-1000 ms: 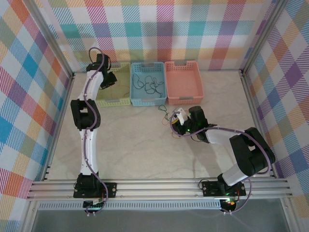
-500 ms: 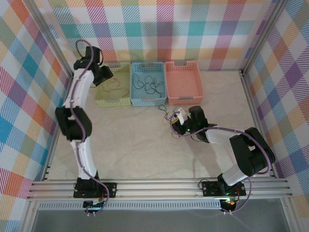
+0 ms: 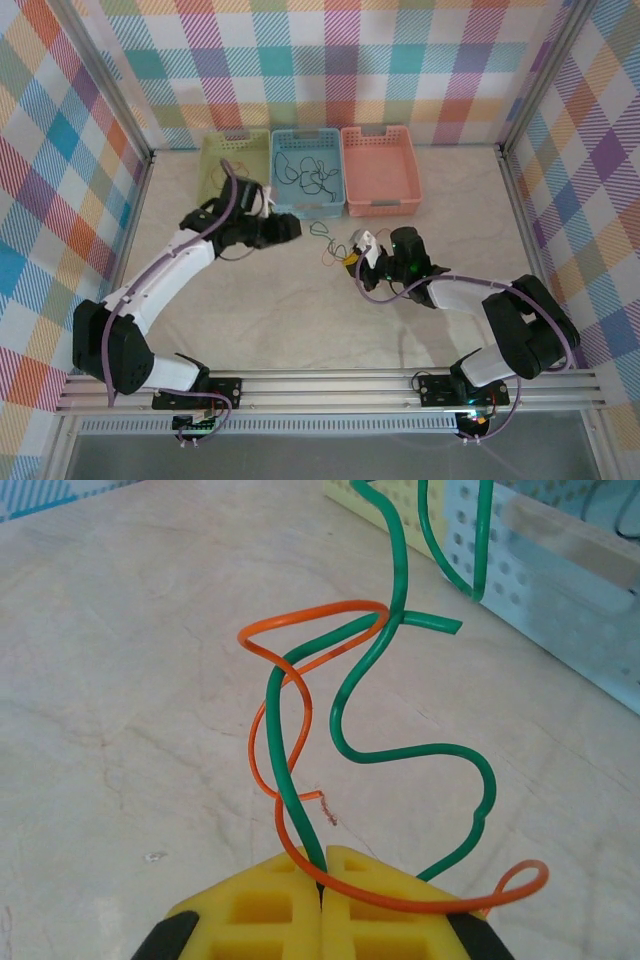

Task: Untangle the cables

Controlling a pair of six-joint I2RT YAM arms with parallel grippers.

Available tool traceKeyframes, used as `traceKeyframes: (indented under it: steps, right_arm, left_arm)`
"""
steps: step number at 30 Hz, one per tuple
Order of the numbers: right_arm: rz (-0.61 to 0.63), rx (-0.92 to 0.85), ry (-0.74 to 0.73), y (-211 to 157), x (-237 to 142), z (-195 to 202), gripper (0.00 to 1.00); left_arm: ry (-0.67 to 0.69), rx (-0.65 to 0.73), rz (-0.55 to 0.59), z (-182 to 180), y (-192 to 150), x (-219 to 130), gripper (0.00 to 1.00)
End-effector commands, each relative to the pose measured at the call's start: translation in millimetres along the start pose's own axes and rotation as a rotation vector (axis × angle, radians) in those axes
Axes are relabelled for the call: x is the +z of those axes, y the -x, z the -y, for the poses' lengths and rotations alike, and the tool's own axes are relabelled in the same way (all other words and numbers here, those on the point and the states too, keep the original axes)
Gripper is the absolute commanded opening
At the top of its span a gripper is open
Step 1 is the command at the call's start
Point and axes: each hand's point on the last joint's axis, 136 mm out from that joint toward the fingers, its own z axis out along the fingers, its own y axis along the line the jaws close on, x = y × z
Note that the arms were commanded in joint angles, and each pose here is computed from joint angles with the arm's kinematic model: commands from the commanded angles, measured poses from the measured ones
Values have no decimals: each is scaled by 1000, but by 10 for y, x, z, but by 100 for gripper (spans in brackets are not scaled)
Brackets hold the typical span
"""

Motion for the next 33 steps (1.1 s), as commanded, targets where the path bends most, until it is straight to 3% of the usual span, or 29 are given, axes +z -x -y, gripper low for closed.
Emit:
traceKeyframes:
  steps: [1,9,17,20,28,33]
  right_arm:
    - [54,-118,59,128,-13,-181,0]
    - [36,-200,101,78,68,-345,0]
    - [24,-253,84,37,95,-364,0]
    - [21,-301,49,36,99,-362,0]
    - [37,-521,-73,45,121,-400,0]
    - [39,-563,-87,49,133,-430,0]
  left_arm:
    - [-122,37,29,269,-99,-175,57]
    - [-85,30,57,274,-302,-293,60]
    - [-80,-23,79,324,-165,-268,62]
    - [2,-16,83,189,-113,-190,61]
    - [-21,28,161,93,-135,-153,61]
    - [-55,42,157,45,-220,-39,61]
